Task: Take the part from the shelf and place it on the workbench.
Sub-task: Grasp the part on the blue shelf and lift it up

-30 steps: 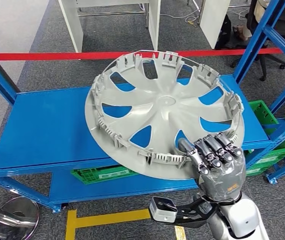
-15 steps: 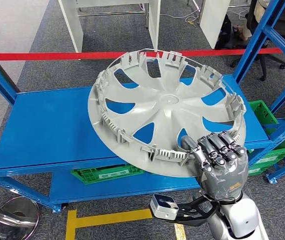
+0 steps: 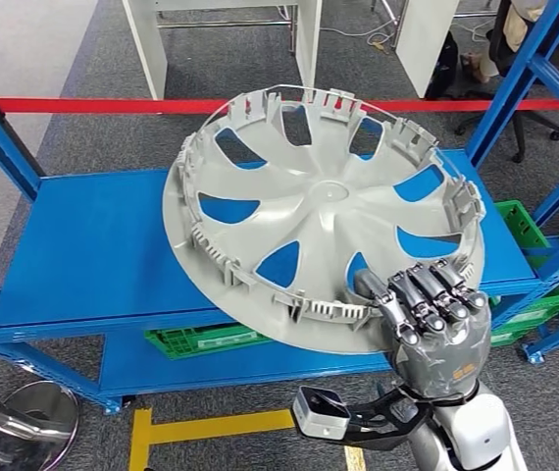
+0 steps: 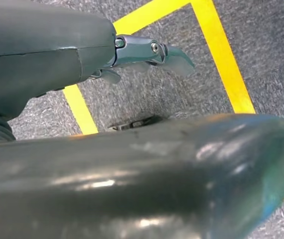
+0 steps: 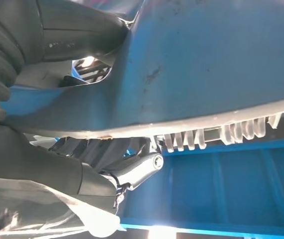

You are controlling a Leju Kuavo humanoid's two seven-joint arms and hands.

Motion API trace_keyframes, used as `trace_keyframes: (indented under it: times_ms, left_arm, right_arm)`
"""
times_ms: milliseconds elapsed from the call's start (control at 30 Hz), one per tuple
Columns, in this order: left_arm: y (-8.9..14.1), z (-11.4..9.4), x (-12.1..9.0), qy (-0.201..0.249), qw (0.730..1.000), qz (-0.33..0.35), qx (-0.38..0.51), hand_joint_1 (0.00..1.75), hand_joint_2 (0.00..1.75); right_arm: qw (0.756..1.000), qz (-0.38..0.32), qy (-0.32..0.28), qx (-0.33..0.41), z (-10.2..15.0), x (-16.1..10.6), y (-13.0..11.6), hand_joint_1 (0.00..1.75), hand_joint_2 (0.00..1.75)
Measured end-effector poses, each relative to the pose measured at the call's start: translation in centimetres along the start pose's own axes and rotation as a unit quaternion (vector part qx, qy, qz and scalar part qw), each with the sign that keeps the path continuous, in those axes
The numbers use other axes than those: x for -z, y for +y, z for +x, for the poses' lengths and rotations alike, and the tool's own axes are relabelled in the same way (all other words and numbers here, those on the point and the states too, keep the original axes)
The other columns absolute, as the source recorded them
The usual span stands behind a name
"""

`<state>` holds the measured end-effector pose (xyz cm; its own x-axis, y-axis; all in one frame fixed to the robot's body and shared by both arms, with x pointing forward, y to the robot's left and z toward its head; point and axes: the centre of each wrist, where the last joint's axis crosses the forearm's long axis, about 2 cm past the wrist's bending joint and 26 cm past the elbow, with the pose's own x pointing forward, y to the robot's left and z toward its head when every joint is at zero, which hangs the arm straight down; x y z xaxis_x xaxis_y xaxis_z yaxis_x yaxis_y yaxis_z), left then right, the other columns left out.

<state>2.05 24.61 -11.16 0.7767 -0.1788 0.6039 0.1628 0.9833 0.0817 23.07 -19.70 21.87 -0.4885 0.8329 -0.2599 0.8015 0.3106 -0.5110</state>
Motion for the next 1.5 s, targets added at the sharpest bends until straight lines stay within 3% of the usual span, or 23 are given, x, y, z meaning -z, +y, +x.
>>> trace_keyframes:
  times_ms: [833, 1167, 1500]
  left_arm:
    - [0.7, 0.4, 0.3, 0.014, 1.000, 0.016, 0.012, 0.00, 0.00]
    - [1.1, 0.3, 0.4, 0.068, 0.993, 0.027, -0.088, 0.00, 0.00]
    - [2.9, -0.5, 0.1, 0.137, 0.970, 0.071, -0.189, 0.00, 0.00]
  right_arm:
    - [1.000, -0.003, -0.010, -0.006, -0.2, -0.2, -0.5, 1.75, 1.75]
    - [1.000, -0.011, -0.015, -0.007, -0.1, -0.1, -1.2, 1.75, 1.75]
    - [0.999, -0.028, -0.018, -0.012, -0.1, 0.3, -2.1, 1.75, 1.75]
